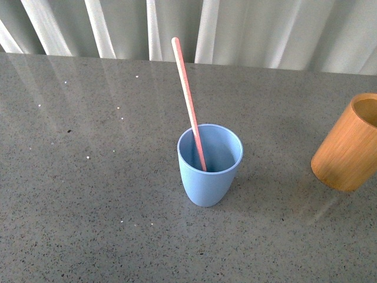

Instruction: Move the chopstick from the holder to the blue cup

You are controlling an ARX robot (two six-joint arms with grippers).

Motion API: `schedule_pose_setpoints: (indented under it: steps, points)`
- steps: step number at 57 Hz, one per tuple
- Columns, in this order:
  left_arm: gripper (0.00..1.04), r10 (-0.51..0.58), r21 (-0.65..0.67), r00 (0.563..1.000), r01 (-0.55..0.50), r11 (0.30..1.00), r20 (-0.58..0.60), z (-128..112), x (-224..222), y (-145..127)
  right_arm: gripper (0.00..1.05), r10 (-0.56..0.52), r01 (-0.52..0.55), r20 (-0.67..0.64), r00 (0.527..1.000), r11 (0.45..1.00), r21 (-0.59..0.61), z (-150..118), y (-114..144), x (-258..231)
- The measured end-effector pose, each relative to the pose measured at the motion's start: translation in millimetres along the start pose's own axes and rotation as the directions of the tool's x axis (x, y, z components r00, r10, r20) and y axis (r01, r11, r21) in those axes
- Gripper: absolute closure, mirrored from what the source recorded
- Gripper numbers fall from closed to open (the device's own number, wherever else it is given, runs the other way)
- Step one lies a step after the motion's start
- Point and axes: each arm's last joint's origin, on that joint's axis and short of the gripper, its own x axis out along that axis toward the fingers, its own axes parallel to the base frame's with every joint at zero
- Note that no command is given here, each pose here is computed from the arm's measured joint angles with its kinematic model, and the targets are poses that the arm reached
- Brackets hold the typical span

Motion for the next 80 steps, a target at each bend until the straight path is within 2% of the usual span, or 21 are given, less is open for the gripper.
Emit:
schedule_pose_setpoints:
  steps: [1, 2, 5, 8, 15, 24, 48, 80]
  points:
    - [0.07, 0.000, 0.000, 1.000, 0.000, 1.000, 0.000, 0, 0, 0, 0.18, -0.009, 0.009, -0.006, 1.000, 1.000, -0.002, -1, 0, -2]
    - [0.07, 0.000, 0.000, 1.000, 0.000, 1.000, 0.000, 0, 0, 0, 0.23, -0.048, 0.047, -0.015, 0.999, 0.999, -0.015, -5, -2, -7]
    - [0.07, 0.001, 0.000, 1.000, -0.001, 1.000, 0.000, 0, 0, 0, 0.35, -0.070, 0.069, -0.027, 0.997, 0.997, -0.029, -21, -3, -21]
    - [0.07, 0.000, 0.000, 1.000, 0.000, 1.000, 0.000, 0, 0, 0, 0.48, -0.070, 0.068, -0.035, 0.997, 0.997, -0.038, -38, -3, -34]
    - [0.07, 0.000, 0.000, 1.000, 0.000, 1.000, 0.000, 0, 0, 0, 0.67, -0.070, 0.068, -0.051, 0.996, 0.997, -0.045, -59, -3, -48]
    - [0.07, 0.000, 0.000, 1.000, 0.000, 1.000, 0.000, 0, 0, 0, 1.05, -0.070, 0.068, -0.051, 0.996, 0.996, -0.049, -81, -3, -67]
    - [0.07, 0.000, 0.000, 1.000, 0.000, 1.000, 0.000, 0, 0, 0, 1.04, -0.070, 0.067, -0.049, 0.996, 0.996, -0.050, -106, -3, -92]
    - [0.07, 0.000, 0.000, 1.000, 0.000, 1.000, 0.000, 0, 0, 0, 1.04, -0.069, 0.067, -0.021, 0.997, 0.996, -0.050, -117, -2, -109]
